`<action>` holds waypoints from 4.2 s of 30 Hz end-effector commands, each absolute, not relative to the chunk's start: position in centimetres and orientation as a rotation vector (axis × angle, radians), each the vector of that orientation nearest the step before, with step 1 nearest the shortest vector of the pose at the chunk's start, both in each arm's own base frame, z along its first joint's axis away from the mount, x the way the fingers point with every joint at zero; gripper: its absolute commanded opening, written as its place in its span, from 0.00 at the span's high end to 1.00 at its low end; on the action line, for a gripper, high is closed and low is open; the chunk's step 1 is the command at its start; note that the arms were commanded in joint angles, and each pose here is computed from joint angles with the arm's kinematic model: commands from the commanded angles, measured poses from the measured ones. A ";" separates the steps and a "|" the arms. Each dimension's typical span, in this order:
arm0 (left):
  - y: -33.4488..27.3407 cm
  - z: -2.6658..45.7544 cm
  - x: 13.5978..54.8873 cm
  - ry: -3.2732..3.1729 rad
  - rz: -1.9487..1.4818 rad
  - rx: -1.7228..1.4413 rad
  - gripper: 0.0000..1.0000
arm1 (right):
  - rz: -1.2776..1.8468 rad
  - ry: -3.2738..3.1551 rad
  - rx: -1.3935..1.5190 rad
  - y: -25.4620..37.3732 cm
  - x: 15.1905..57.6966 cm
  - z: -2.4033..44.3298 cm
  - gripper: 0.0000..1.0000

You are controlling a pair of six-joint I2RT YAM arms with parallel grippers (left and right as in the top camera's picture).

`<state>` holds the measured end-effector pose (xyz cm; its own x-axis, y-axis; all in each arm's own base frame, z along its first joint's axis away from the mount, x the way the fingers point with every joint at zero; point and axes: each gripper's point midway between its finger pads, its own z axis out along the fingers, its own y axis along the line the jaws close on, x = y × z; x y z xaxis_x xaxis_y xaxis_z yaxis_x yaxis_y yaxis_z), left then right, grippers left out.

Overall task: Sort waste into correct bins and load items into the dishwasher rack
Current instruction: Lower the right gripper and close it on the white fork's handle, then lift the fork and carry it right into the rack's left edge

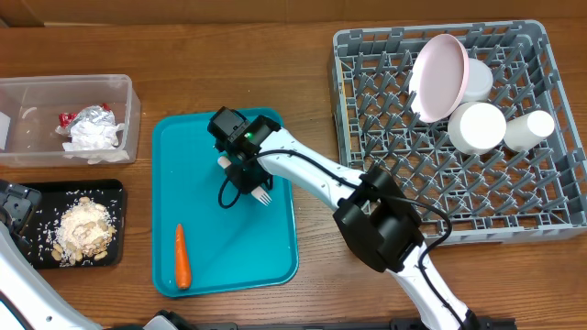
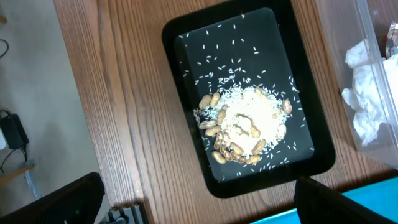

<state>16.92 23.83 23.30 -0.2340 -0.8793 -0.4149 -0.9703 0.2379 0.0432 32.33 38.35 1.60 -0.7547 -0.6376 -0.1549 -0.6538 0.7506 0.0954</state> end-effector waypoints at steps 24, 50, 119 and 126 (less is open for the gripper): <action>24.0 23.9 17.2 2.186 0.417 -1.720 0.00 | 0.398 2.905 -1.000 40.0 30.8 5.5 0.59; 24.0 23.9 17.2 2.186 0.417 -1.720 0.00 | 0.139 2.956 -0.994 38.7 27.4 -0.3 0.50; 24.0 23.9 17.2 2.186 0.417 -1.720 0.00 | 0.108 2.925 -0.223 15.6 46.1 16.9 0.96; 24.0 23.9 17.2 2.186 0.417 -1.720 0.00 | 0.106 2.894 -0.231 14.6 47.2 17.0 0.88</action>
